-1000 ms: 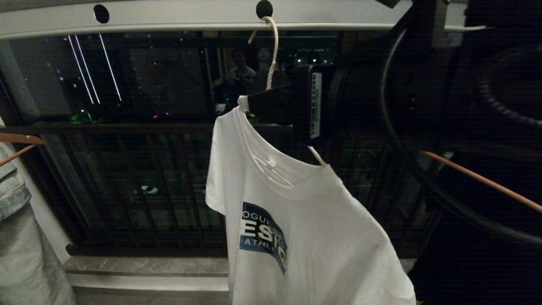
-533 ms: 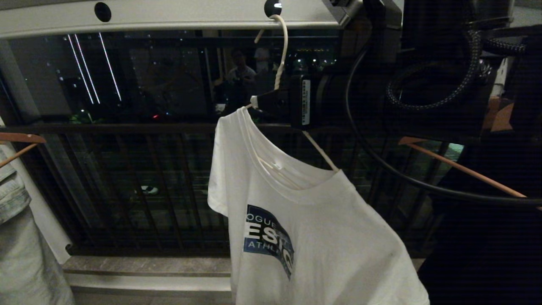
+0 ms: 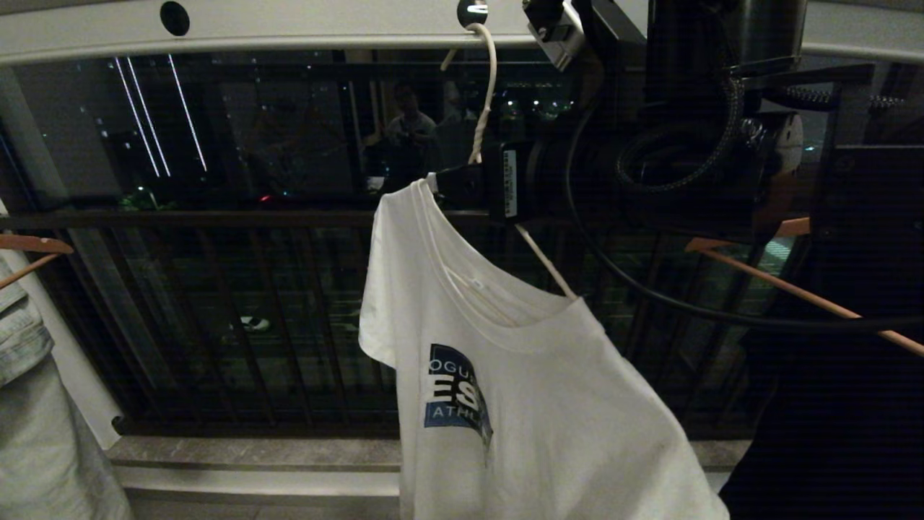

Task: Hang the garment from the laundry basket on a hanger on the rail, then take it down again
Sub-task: Take the clothes off the clothes rack

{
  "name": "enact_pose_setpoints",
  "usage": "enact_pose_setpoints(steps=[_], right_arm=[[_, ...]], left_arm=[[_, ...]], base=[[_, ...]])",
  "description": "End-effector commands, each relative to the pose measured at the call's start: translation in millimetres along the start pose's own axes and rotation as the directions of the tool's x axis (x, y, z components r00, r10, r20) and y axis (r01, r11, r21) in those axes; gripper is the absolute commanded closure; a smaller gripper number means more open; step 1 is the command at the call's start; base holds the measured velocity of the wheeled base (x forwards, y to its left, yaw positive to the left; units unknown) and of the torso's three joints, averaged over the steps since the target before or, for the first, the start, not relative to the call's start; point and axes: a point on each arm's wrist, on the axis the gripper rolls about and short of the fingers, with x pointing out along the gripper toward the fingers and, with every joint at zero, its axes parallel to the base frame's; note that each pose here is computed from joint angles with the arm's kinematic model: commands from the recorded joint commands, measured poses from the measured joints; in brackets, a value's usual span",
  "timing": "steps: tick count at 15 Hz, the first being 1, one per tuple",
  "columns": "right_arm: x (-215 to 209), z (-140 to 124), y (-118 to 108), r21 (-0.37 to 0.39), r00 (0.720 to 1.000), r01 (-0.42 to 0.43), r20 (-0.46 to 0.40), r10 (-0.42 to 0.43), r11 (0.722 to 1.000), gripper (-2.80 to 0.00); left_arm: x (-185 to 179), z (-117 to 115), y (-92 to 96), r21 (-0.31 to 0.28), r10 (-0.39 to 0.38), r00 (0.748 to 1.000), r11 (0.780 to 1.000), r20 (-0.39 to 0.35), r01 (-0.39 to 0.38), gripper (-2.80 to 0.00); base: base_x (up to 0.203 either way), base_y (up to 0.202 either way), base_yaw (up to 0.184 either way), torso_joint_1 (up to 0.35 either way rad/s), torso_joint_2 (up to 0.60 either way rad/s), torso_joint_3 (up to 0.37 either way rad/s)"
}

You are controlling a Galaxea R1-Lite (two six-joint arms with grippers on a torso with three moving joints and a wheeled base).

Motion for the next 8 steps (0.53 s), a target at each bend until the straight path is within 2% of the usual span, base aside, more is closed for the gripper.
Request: enact_pose_setpoints(steps=[1,2,8], right_arm=[[3.1,-2.4,0.5,-0.005,1.000,0.001,-0.009,-0.001,1.000,-2.80],[3.3,-2.8,0.5,-0.006,1.000,0.001,-0.011,-0.001,1.000,0.00],[1.2,-1.0,1.3,-0.055,1.000,-0.002,-0.003,0.002,0.998,0.00]], left_arm=[[1.0,-4.1,-0.1,0.000,-0.001,1.000,1.000,-0.014,0.001,0.00],[1.0,-4.2,-0.1,0.000,-0.001,1.000,1.000,-0.015,0.001,0.00],[1.0,-4.2,-0.1,0.000,-0.001,1.000,1.000,-0.015,0.001,0.00]], base=[[0.000,0.000,0.000,0.000,0.00,0.000],[0.000,0.000,0.000,0.000,0.00,0.000],[0.000,0.000,0.000,0.000,0.00,0.000]])
